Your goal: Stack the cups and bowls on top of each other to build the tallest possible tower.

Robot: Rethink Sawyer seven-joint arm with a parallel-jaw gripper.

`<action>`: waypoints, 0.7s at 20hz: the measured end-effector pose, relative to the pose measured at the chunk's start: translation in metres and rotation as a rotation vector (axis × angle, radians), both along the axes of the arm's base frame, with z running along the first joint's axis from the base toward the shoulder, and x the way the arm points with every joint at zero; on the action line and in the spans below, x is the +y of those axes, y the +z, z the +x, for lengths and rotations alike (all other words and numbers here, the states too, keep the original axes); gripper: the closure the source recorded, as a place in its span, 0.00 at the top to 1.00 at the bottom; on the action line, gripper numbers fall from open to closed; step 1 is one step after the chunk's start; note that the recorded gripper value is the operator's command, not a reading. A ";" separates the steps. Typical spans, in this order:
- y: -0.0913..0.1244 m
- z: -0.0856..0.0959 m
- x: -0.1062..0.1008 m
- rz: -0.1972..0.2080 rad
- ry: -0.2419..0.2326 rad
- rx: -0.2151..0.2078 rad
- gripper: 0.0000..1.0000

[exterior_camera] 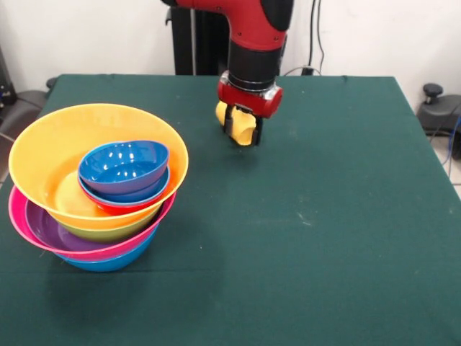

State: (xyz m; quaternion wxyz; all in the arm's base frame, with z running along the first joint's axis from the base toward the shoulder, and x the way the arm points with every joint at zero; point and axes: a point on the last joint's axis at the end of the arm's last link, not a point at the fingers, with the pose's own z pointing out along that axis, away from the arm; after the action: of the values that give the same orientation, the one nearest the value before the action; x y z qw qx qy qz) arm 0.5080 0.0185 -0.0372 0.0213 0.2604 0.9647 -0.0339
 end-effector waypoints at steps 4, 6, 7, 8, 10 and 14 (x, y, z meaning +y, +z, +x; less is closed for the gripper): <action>-0.012 -0.009 0.004 0.010 0.002 0.026 1.00; -0.016 -0.012 0.006 0.014 0.003 0.035 1.00; -0.019 -0.015 0.008 0.017 0.003 0.044 1.00; -0.020 -0.016 0.008 0.018 0.004 0.046 1.00; -0.020 -0.016 0.008 0.019 0.003 0.045 1.00; -0.020 -0.016 0.008 0.019 0.004 0.045 1.00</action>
State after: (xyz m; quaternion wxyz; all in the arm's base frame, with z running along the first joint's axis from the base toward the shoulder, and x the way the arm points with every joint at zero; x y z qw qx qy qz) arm 0.4923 0.0267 -0.0572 -0.0028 0.2580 0.9656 -0.0306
